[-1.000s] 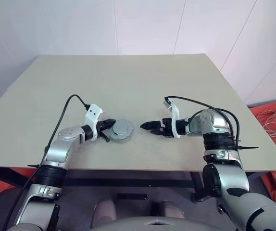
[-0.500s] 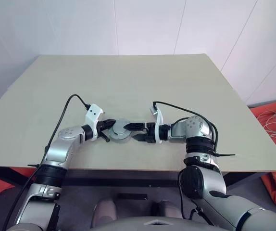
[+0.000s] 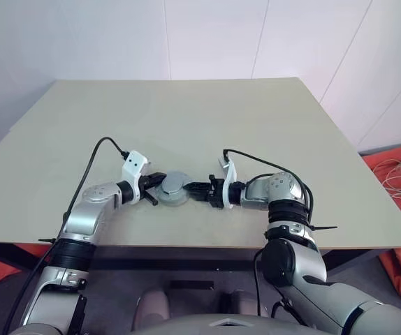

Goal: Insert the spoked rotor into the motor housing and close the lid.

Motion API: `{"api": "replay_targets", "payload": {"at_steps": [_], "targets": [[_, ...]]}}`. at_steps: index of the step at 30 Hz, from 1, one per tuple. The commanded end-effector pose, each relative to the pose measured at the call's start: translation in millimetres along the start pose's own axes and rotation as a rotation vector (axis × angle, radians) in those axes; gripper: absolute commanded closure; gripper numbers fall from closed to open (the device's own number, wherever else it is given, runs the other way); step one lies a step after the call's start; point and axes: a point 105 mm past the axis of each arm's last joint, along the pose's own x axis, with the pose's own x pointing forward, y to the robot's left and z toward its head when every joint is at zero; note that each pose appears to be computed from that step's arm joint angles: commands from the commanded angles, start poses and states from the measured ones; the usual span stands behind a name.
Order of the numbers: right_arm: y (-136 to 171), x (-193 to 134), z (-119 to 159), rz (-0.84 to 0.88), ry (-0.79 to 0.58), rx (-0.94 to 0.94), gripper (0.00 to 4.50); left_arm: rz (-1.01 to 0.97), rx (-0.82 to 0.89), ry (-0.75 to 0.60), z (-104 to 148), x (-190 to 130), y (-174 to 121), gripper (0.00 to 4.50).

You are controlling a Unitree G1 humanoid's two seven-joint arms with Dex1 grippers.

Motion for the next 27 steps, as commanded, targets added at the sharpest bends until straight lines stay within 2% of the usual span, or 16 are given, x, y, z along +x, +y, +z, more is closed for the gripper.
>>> {"api": "replay_targets", "payload": {"at_steps": [1,3,8,12,16,19,21,27], "targets": [[12,1,5,0.042,-0.017,-0.011,3.39,-0.019,-0.048,-0.012,-1,3,-4,4.5],[15,0,8,0.055,-0.029,-0.014,3.39,0.003,-0.094,-0.05,5,2,-1,4.5],[25,-8,18,0.095,-0.067,-0.026,3.4,0.115,-0.36,-0.215,27,-10,21,4.5],[27,-11,19,0.101,-0.073,-0.03,3.4,0.217,-0.689,-0.249,24,-23,43,4.5],[32,-14,20,0.126,-0.076,-0.037,3.4,0.188,-0.843,-0.335,22,-42,46,4.5],[44,-22,25,0.168,-0.084,-0.061,3.4,0.085,-0.947,-0.385,17,-57,34,3.97],[49,-27,28,0.184,-0.088,-0.074,3.4,-0.021,-0.992,-0.394,19,-62,19,3.39],[61,-34,33,0.218,-0.098,-0.096,3.4,-0.074,-1.129,-0.375,6,-63,8,1.44]]}}
